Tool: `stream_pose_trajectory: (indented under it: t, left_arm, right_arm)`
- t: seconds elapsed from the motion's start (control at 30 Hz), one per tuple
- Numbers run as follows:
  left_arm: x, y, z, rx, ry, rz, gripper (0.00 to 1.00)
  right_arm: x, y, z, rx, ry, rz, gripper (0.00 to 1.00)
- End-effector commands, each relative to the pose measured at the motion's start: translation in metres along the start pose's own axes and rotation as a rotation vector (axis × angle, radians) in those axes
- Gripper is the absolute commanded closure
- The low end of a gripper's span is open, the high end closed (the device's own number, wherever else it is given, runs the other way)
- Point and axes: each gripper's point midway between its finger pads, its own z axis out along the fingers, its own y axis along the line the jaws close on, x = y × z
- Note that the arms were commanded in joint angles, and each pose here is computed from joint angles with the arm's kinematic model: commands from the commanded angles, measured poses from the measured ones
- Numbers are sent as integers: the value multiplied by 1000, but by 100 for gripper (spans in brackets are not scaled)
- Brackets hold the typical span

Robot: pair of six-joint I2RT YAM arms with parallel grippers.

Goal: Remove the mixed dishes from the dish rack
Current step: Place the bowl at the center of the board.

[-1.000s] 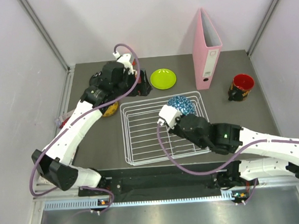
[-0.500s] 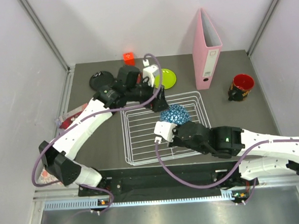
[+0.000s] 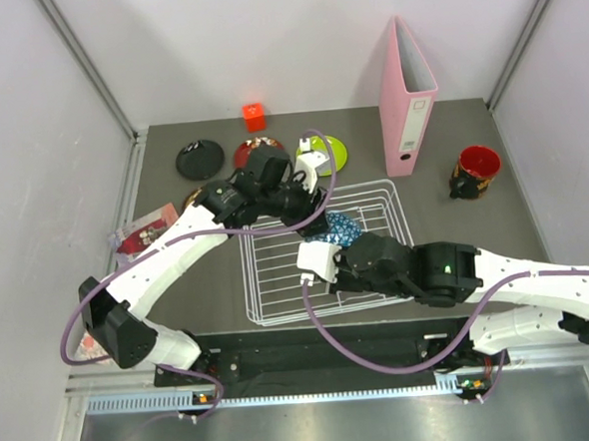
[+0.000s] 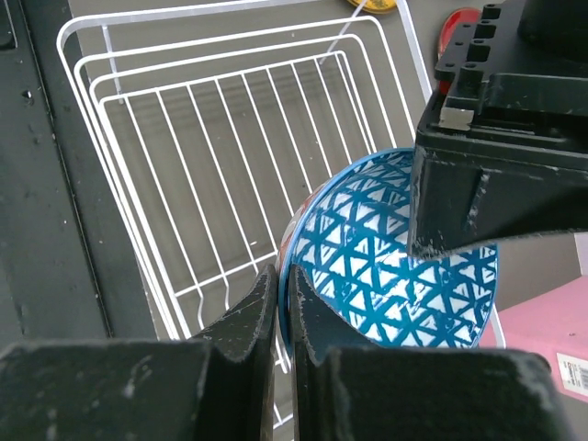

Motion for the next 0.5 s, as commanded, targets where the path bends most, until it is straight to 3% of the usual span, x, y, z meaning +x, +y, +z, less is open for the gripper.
stream_pose_trajectory:
  t: [0.0, 0.1, 0.17, 0.23, 0.47]
  left_arm:
    - [1, 2, -6, -35, -6, 32, 53]
    - [3, 3, -2, -45, 12, 34, 59]
    - [5, 5, 1, -55, 25, 35, 76]
    - [5, 5, 3, -61, 35, 38, 100]
    - [1, 3, 5, -76, 17, 48, 100]
  right_arm:
    - [-29, -7, -8, 12, -89, 4, 100]
    - [-29, -7, -9, 14, -90, 5, 100]
    - [-29, -6, -9, 11, -90, 2, 100]
    - [-28, -6, -9, 14, -84, 5, 100]
    - [-22, -9, -6, 56, -58, 25, 100]
